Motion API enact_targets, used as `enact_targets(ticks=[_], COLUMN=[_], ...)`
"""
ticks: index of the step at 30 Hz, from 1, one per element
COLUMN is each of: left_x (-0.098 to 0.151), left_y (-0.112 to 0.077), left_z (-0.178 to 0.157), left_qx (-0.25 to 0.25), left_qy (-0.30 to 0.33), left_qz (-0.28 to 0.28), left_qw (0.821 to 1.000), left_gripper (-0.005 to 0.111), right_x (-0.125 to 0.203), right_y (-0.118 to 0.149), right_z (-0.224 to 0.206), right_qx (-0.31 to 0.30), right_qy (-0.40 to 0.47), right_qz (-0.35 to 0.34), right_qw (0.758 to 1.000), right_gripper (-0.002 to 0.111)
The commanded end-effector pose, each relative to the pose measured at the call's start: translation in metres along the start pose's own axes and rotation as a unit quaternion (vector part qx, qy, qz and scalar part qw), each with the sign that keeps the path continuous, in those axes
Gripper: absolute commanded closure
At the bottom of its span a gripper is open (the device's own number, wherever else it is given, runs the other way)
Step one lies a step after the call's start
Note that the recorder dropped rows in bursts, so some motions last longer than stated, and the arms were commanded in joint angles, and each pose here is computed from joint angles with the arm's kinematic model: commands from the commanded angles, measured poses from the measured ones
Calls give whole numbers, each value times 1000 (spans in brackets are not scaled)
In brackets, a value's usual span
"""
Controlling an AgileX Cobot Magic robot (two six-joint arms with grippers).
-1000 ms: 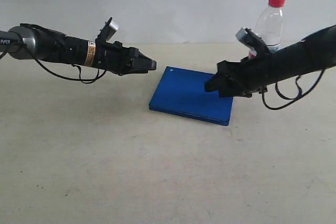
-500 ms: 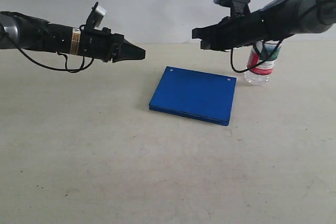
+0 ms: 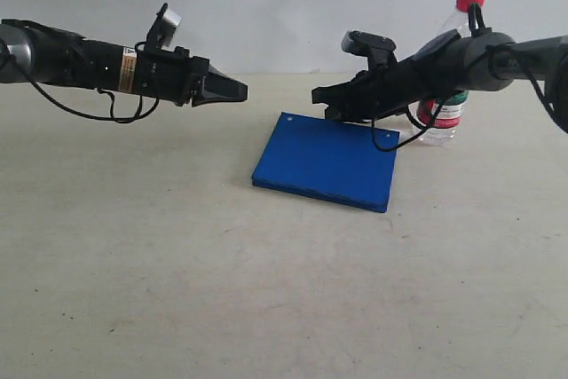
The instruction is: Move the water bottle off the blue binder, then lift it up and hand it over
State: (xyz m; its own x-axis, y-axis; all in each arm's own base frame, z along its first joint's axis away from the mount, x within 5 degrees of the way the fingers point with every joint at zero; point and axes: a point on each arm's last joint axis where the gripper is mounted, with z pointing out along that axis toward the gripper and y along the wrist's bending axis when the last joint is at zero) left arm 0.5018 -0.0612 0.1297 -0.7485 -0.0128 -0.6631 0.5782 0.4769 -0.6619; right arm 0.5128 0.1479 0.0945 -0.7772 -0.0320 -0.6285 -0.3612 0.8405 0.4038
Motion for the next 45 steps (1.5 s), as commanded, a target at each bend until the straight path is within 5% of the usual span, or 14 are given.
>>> enact_targets(ticks=[1,6,11,18,22,28,33,39,45], left_x=[-3,-8,-15,-23,-28,-22,-17,-17,-15], left_y=[-7,-6,-4,-8,-17,-27,-26,-27,-39], left_z=[-2,-13,-34,-51,-52,-52,-51,-49,-30], left_qx=[17,14,8,12,13,16,17,19,34], left_qy=[3,-5,-20,-28,-30,-23,-18,-16,1], left_qz=[4,6,-1,-10,-1,-7,-70,-64,-55], left_qw=[1000,1000,1000,999,999,1000,997,998,998], left_gripper=[102,102,102,102,102,102,102,102,102], right_x=[14,38,68,78,43,16,91,186,221], right_y=[1,16,59,111,133,169,177,176,161], right_z=[-1,-6,-8,-8,-38,-110,-143,-173,-166], right_qx=[-4,-63,-153,-135,-58,-80,-94,-134,-89], right_qy=[82,211,347,384,328,301,401,490,473], right_qz=[-18,-70,-142,-251,-338,-320,-303,-271,-253], right_qw=[996,973,914,878,880,895,859,818,840], right_gripper=[107,108,109,109,109,109,109,109,109])
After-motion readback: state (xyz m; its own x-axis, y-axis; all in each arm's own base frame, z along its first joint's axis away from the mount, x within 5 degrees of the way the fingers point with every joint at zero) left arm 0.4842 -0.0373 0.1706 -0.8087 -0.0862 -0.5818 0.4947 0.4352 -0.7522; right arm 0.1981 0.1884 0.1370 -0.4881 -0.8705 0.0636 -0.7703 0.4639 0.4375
